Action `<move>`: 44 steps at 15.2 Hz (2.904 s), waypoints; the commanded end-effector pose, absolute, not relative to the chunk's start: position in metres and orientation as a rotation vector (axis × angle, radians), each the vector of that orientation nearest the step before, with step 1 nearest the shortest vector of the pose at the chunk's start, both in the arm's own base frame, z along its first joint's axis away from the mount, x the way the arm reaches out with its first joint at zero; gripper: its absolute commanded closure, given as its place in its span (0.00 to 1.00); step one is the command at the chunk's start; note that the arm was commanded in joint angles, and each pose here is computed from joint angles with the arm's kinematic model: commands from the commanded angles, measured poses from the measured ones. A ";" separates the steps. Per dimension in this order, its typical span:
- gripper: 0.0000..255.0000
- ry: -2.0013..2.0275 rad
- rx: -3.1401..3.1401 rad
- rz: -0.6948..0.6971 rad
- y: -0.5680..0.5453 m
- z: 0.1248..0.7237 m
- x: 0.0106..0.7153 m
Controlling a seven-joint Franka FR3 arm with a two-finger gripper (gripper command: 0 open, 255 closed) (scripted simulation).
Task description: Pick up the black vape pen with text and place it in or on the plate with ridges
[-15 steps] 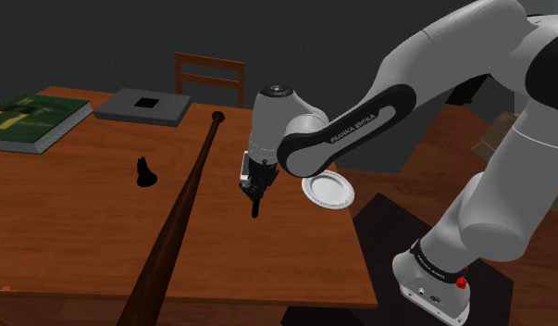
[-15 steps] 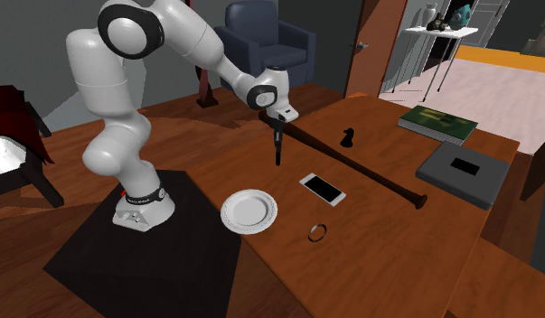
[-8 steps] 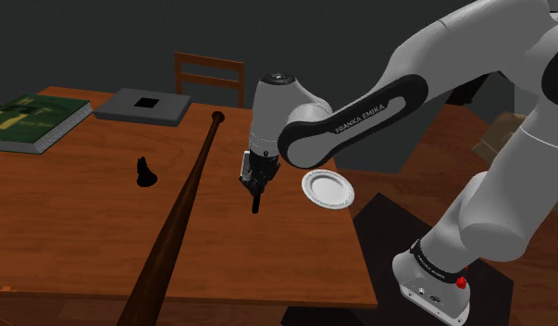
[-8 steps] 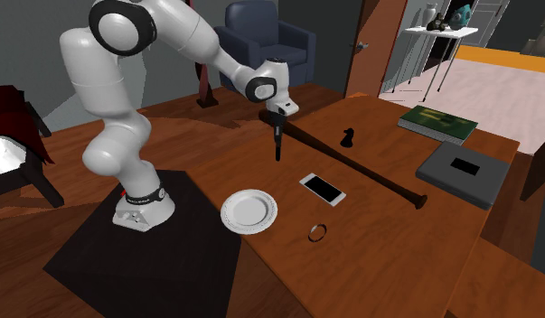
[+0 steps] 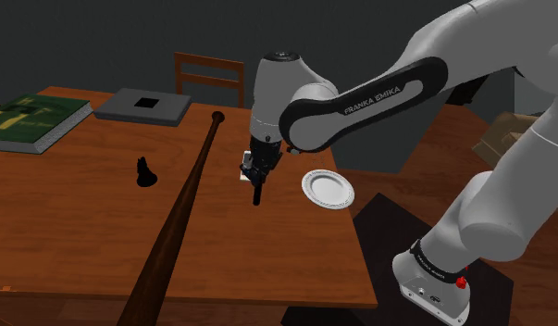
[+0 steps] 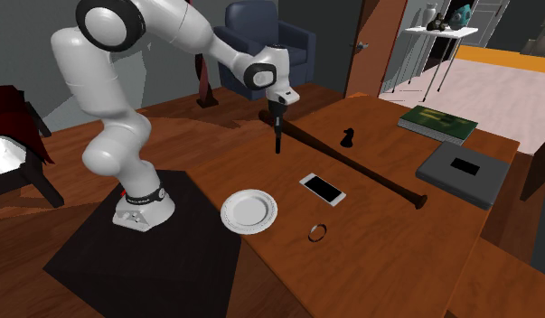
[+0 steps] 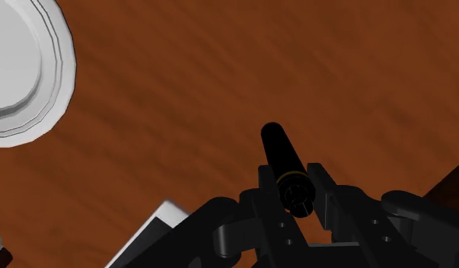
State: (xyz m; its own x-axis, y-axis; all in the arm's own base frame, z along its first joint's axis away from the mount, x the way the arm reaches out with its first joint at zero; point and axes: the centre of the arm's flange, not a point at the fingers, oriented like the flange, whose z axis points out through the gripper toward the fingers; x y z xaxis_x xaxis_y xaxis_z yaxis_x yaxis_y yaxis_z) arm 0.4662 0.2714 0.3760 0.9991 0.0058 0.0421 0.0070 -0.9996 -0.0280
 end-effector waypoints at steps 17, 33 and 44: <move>1.00 -0.010 -3.113 -0.065 0.096 0.420 0.414; 1.00 -0.010 -3.113 -0.065 -0.021 0.405 0.378; 1.00 -0.010 -3.113 -0.065 -0.021 0.347 0.378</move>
State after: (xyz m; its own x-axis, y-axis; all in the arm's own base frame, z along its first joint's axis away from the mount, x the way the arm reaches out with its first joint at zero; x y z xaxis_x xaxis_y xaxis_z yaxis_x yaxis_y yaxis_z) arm 0.3782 -0.0195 0.3512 0.9991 0.0058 0.0409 0.0070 -0.9996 -0.0280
